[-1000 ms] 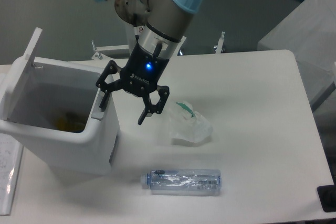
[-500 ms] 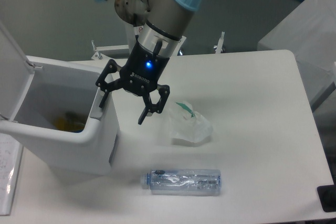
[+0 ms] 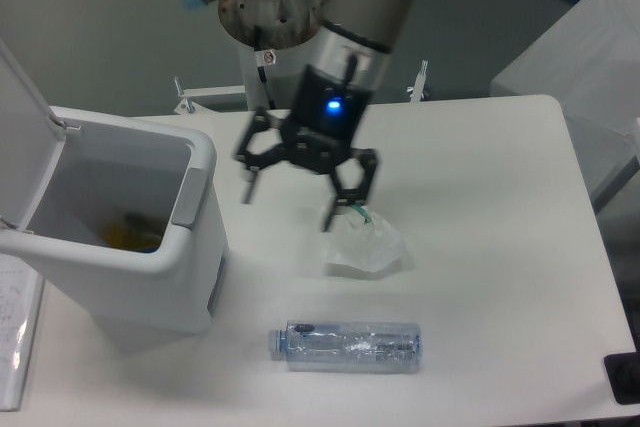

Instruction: Open the trash can

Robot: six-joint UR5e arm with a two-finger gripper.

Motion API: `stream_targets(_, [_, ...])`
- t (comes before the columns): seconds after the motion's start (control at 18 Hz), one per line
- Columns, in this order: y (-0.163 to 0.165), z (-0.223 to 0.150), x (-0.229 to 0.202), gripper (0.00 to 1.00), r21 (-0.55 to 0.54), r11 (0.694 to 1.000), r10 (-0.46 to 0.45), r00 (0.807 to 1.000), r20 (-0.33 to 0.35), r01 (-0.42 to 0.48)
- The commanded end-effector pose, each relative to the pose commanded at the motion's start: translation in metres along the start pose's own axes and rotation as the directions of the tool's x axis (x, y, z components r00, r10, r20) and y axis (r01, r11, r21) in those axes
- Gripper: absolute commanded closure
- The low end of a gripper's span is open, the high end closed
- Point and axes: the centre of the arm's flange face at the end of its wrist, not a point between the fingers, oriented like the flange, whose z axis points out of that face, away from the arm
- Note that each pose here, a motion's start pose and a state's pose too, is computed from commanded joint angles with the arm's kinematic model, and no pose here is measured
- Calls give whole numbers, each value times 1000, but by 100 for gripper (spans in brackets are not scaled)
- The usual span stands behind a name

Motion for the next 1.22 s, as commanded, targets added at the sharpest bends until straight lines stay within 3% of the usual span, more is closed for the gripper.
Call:
stream_targets(0.17, [19, 36, -53, 0, -103, 995, 4, 999, 47, 1])
stream_targets(0.28, [36, 30, -84, 0, -178, 984, 34, 991, 126, -11])
stream_targets(0.33, [42, 32, -95, 0, -211, 977, 57, 989, 133, -28])
stream_targets(0.56, [37, 33, -104, 0, -250, 960, 157, 982, 110, -125])
stream_targets(0.72, [38, 30, -113, 0, -361, 919, 208, 973, 100, -159])
stream_targets(0.94, [24, 31, -124, 0, -401, 900, 202, 979, 40, -169])
stream_targets(1.22, [28, 35, -123, 0, -408, 897, 201, 979, 36, -169])
